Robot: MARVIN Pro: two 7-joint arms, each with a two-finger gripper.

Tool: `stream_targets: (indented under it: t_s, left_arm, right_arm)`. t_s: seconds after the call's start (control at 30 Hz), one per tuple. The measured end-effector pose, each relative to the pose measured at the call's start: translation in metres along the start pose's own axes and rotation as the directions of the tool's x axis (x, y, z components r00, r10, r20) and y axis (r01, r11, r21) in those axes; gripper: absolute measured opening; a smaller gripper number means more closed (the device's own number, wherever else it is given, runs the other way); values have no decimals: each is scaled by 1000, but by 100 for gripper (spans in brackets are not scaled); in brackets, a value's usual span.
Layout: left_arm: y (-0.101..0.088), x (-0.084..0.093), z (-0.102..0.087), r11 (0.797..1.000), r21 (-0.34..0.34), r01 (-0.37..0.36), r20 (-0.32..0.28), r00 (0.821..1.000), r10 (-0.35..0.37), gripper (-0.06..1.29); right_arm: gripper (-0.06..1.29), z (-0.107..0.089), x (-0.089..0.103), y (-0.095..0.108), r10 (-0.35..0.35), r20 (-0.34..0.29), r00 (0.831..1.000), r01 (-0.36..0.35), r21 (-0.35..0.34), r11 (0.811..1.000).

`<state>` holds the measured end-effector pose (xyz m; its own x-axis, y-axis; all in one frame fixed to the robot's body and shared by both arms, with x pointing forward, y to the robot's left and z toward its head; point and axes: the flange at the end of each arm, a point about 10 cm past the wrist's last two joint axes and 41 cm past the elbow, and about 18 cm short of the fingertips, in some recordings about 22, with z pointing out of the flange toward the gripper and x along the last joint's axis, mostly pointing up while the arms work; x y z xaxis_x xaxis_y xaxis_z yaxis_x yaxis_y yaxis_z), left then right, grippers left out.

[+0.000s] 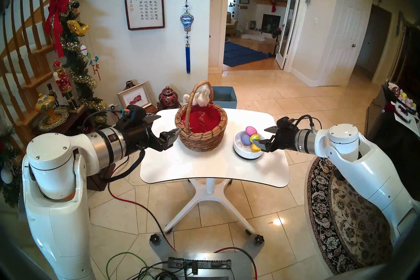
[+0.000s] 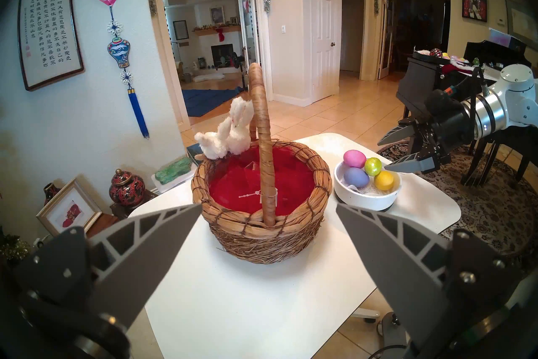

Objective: Put easter egg into basket

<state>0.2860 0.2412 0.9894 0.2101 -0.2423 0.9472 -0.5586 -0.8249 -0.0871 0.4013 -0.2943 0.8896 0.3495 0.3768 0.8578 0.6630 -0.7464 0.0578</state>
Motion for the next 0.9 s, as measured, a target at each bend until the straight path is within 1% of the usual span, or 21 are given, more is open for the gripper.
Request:
stream_targets:
  t_s: [0.07, 0.2, 0.53, 0.9]
  left_arm:
    - [0, 0, 0, 1000, 0, 0, 0, 1000, 0, 126]
    - [0, 0, 0, 1000, 0, 0, 0, 1000, 0, 126]
    - [0, 0, 0, 1000, 0, 0, 0, 1000, 0, 126]
    - [0, 0, 0, 1000, 0, 0, 0, 1000, 0, 126]
  right_arm:
    - [117, 1, -1, -1, 1, 3, 1000, -1, 2, 1000]
    - [121, 4, -4, -2, 0, 10, 1000, 0, 4, 1000]
    - [121, 15, -16, -1, 11, 29, 1000, -11, 1, 1000]
    - [121, 18, -10, -2, 6, 11, 1000, -6, 1, 1000]
